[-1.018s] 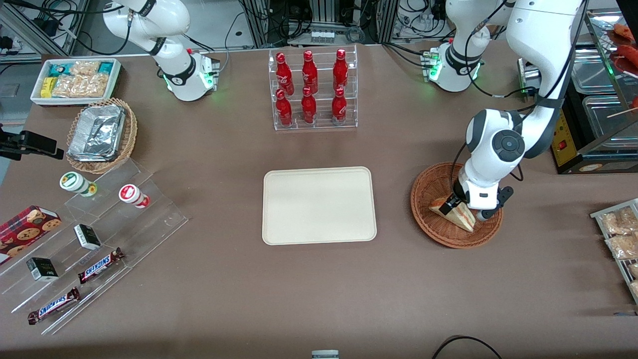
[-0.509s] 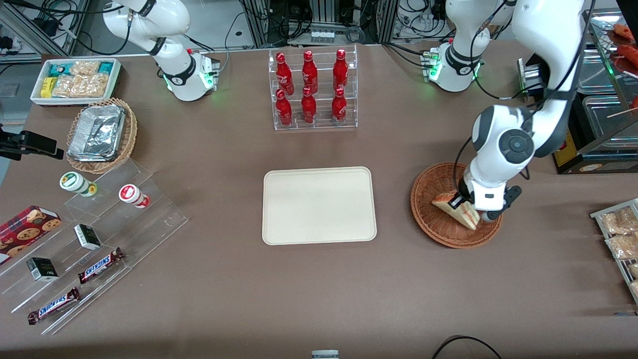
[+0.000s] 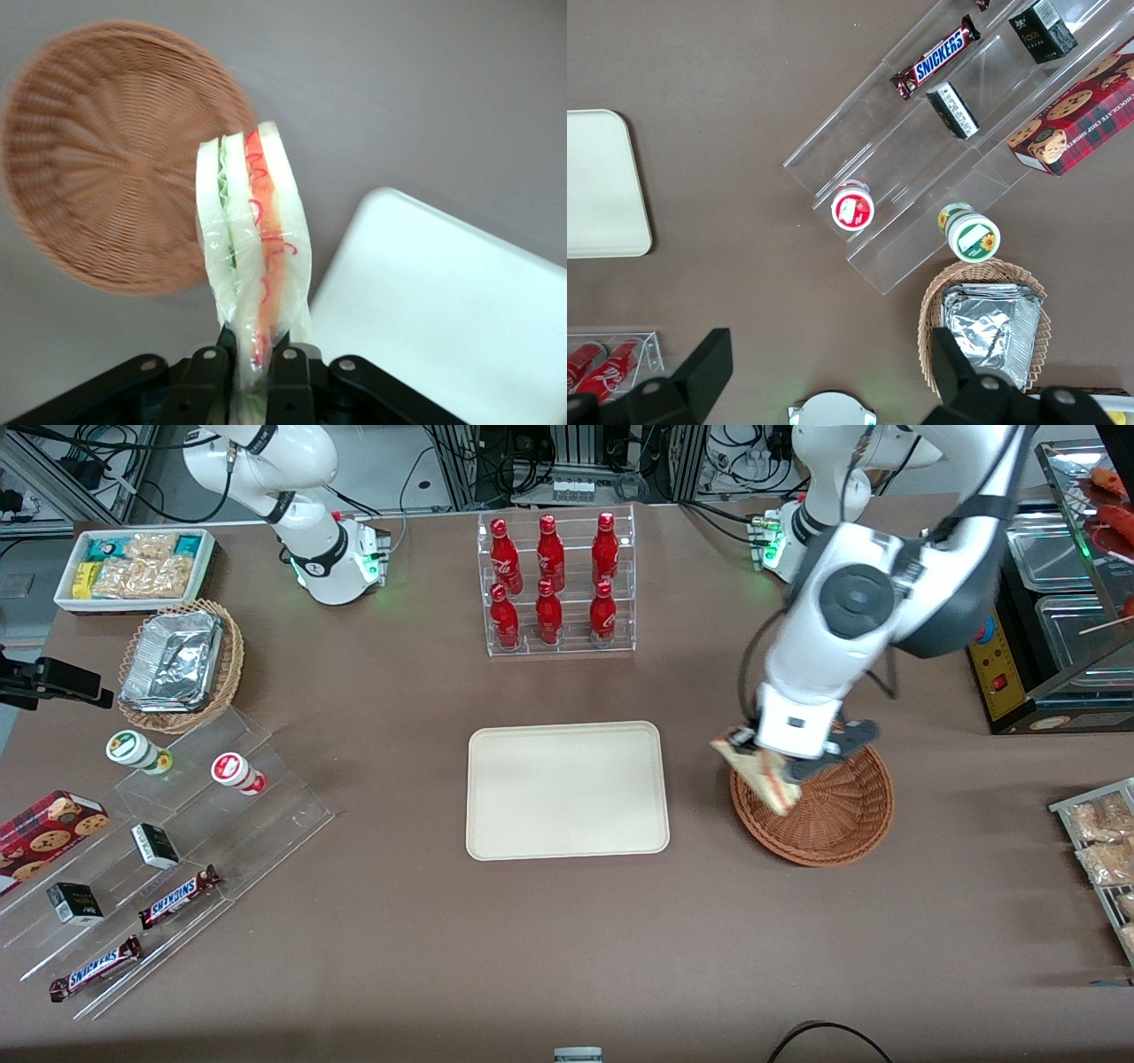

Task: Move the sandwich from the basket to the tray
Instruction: 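Lift the sandwich and carry it with the left gripper over the cream tray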

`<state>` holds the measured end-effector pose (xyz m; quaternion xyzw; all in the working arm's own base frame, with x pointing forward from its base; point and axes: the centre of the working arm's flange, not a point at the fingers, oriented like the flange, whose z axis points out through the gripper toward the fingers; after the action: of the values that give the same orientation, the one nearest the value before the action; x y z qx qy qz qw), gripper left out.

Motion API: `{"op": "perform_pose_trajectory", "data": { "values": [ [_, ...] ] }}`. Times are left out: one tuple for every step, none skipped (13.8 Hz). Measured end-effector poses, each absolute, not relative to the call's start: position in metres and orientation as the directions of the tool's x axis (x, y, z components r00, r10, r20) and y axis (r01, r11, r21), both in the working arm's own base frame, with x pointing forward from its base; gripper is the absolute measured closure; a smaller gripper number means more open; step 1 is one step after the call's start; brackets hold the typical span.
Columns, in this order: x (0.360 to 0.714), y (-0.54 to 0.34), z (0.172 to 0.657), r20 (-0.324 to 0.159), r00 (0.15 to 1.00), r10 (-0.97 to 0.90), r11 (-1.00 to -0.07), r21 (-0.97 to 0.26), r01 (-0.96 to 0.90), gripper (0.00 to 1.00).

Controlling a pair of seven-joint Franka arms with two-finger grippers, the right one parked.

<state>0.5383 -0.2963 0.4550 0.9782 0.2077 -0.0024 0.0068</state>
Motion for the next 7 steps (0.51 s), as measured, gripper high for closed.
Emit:
{"op": "perform_pose_trajectory", "data": {
  "values": [
    [0.533,-0.323,0.45,-0.023,0.931,0.365,-0.93,0.023,0.366,0.84],
    [0.528,-0.348,0.44,-0.035,0.946,0.322,-0.946,0.021,0.322,0.84],
    [0.523,-0.372,0.424,-0.033,0.963,0.269,-0.963,0.003,0.269,0.84],
    [0.517,-0.397,0.406,-0.026,0.977,0.214,-0.977,-0.021,0.213,0.84],
    [0.51,-0.422,0.387,-0.027,0.986,0.164,-0.986,-0.038,0.163,0.84],
    [0.503,-0.445,0.369,-0.031,0.992,0.123,-0.992,-0.041,0.121,0.84],
    [0.499,-0.464,0.354,-0.027,0.996,0.09,-0.996,-0.028,0.089,0.84]
  ]
}}
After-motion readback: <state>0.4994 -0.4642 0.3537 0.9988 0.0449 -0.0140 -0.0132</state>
